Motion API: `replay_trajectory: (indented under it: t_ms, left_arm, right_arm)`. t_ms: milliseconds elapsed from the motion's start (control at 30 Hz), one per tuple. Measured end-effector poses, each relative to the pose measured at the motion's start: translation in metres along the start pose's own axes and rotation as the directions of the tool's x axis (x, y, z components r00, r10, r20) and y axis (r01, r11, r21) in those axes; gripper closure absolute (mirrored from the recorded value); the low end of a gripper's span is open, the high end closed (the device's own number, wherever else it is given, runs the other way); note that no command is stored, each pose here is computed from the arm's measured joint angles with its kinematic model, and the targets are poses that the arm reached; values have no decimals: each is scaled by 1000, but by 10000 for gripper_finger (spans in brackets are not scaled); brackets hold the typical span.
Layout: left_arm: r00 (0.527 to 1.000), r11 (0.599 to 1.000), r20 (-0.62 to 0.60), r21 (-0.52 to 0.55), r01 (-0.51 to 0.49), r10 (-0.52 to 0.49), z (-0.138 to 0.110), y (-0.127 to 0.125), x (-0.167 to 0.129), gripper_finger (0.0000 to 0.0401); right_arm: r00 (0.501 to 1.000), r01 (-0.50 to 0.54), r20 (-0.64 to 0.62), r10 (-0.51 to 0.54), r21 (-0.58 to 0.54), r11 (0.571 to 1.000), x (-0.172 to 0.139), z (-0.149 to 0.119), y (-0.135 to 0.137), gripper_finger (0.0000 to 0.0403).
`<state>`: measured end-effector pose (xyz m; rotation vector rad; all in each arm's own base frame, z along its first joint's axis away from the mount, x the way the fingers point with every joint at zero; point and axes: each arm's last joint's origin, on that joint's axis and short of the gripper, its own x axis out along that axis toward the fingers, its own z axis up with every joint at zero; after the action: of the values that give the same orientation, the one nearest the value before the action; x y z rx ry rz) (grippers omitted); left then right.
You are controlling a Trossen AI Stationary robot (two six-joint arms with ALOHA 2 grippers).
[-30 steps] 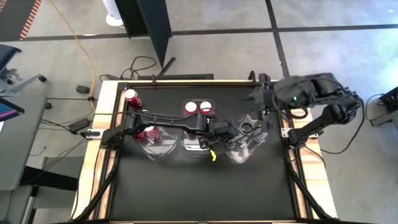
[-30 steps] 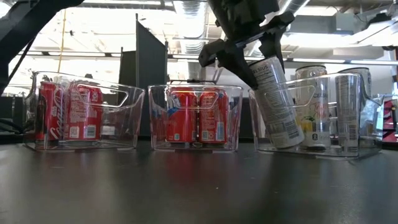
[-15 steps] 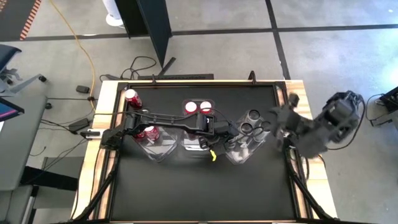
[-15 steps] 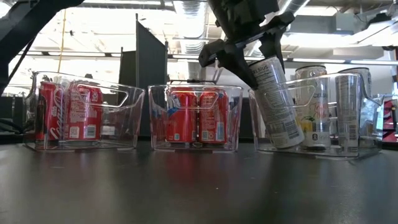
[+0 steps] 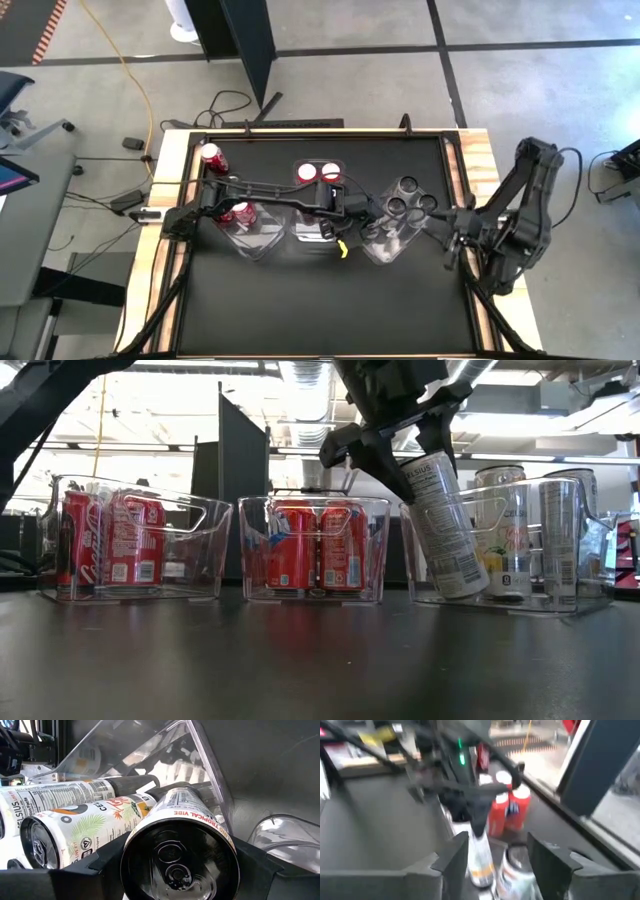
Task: Sort soda cans
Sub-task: Put the white soda can into the right transparent bin
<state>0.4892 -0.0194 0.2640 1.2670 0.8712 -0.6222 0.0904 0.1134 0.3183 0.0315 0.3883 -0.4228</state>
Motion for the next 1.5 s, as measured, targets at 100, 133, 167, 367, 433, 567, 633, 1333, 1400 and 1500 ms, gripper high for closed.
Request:
replay_trajectory:
  t_ms: [100, 133, 167, 367, 433, 567, 633, 1333, 1400, 1500]
  left_arm:
    - [1000, 1000, -1, -8, 4, -4, 0, 0, 0, 141]
    - [1000, 1000, -2, -15, 5, -5, 0, 0, 0, 141]
    - [1000, 1000, -2, -21, 5, -5, 0, -1, 0, 141]
    - [1000, 999, -2, -31, 7, -7, 0, -1, 0, 141]
    - [1000, 1000, -2, -24, 7, -7, 0, -1, 0, 141]
    - [1000, 1000, 0, -23, 8, -8, 0, -1, 0, 141]
    - [1000, 1000, 0, -23, 9, -9, 0, -1, 0, 141]
    - [1000, 999, -3, -51, 18, -19, 0, -2, 1, 141]
    - [1000, 998, -3, -56, 19, -19, 0, -2, 0, 141]
    - [1000, 998, -4, -57, 20, -20, 0, -2, 0, 141]
  right_arm:
    - [998, -15, 65, 14, 5, 1000, -5, 8, 1, 167]
    - [998, -24, 65, 24, 2, 1000, -6, 10, 1, 161]
    - [998, -33, 60, 33, -1, 999, -7, 11, 2, 155]
    - [1000, -27, -1, 27, -17, 999, 4, -9, 17, 147]
    - [1000, -17, -2, 17, -15, 1000, 11, -20, 25, 146]
    - [1000, 17, -5, -18, -48, 999, 30, -44, 46, 146]
    - [999, 44, -7, -45, -107, 993, 41, -54, 58, 146]
    - [951, 305, -2, -309, -151, 940, 155, -96, 110, 146]
    - [944, 324, -4, -329, -147, 934, 160, -95, 107, 146]
    - [933, 358, 10, -360, -136, 924, 167, -93, 104, 146]
